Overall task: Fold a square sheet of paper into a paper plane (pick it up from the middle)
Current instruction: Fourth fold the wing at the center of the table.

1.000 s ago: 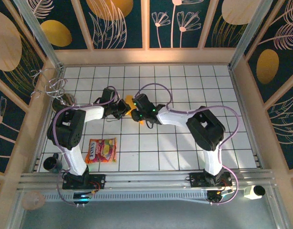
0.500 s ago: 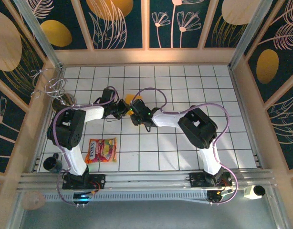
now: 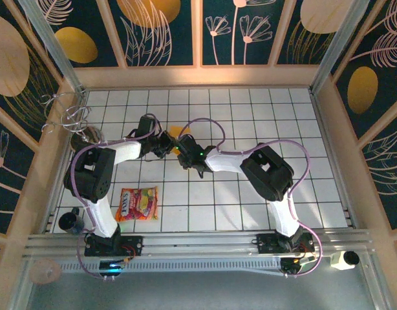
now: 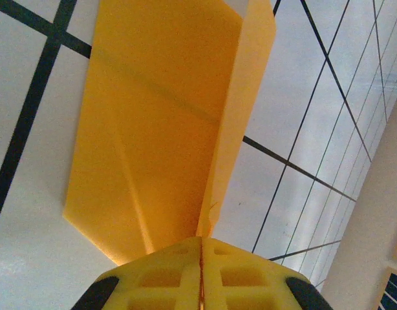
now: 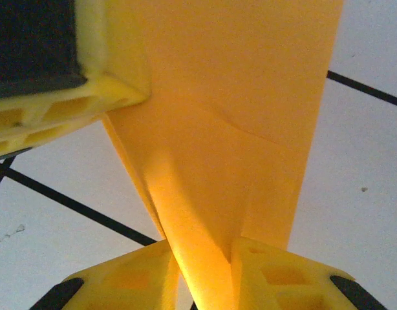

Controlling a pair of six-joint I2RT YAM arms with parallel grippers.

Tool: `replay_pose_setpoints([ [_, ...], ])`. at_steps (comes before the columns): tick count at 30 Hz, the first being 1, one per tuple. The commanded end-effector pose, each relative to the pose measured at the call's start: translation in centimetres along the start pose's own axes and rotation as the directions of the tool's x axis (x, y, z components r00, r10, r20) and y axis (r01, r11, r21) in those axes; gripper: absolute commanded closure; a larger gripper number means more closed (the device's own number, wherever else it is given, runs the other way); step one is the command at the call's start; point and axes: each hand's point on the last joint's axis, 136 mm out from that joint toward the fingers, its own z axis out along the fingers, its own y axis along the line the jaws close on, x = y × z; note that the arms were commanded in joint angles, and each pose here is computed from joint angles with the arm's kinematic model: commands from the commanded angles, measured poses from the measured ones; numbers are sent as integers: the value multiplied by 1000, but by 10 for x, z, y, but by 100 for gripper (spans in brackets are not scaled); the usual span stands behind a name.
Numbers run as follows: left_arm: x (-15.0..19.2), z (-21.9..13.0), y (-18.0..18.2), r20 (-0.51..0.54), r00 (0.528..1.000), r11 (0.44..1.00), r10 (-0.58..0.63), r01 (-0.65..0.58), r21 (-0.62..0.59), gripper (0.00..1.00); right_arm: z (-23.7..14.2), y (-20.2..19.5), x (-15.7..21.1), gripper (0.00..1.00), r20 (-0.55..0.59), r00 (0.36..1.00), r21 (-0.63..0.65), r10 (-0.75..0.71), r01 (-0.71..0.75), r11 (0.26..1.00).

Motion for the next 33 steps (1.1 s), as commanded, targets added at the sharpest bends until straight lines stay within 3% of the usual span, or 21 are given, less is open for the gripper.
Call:
replay_pose_setpoints([
  [1,-6,-5,-6,15,1000,1000,7,-7,-3,93,-6,-7,-6,73,21,999,62,-37,35,997],
  [18,-6,-6,-10,12,1000,1000,8,-8,2,96,-2,-10,-8,70,38,993,143,-107,101,985],
  [26,-6,-6,-10,10,1000,1000,13,-13,0,95,0,-13,-5,80,29,991,164,-133,126,978],
  [29,-7,-7,-12,11,1000,1000,19,-19,1,92,-1,-14,-5,86,28,989,167,-147,140,976],
  [33,-16,-14,-14,42,998,999,48,-47,-21,78,-3,-10,-3,91,27,986,138,-164,158,978],
])
